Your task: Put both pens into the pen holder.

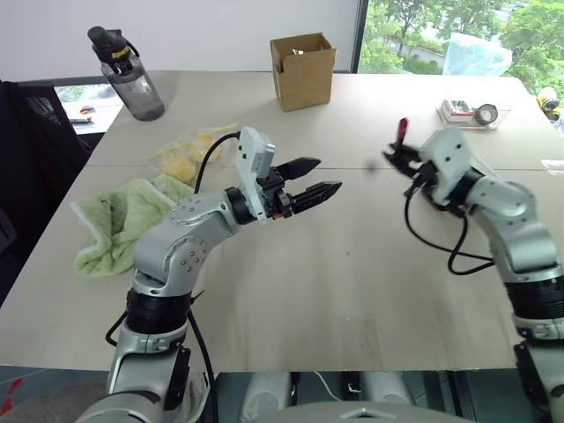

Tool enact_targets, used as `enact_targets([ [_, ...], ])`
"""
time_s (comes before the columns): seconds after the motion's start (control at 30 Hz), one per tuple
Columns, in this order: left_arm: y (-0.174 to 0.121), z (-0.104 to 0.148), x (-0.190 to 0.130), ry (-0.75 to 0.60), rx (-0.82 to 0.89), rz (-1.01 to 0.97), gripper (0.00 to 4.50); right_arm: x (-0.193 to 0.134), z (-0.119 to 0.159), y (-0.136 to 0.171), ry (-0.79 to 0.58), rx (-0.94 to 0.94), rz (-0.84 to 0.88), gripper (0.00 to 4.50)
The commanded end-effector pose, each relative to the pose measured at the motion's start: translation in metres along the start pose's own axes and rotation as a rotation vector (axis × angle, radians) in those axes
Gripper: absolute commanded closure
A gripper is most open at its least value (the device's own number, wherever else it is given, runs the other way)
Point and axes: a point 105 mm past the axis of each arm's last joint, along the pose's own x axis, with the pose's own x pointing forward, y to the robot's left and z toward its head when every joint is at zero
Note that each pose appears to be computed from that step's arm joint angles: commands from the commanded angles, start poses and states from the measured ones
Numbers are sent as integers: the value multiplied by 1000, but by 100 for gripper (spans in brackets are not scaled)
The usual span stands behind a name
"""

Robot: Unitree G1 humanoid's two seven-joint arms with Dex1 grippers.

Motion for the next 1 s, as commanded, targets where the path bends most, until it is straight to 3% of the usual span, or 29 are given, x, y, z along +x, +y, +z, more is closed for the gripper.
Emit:
enact_targets([
  [0.03,-10,15,6,-31,80,-26,90,-16,5,-32,-6,-169,-85,442],
  [0.13,-11,12,7,-9,108,-31,90,-30,-7,-46,59,-196,-109,442],
  [0.23,-9,14,6,-9,131,-22,90,-38,-20,-42,116,-187,-62,442],
  [0.63,-15,13,3,14,156,-78,90,-36,-27,-32,159,-149,13,442],
  [1.0,-24,18,-1,-45,154,-124,90,-33,-39,-30,223,-150,50,442],
])
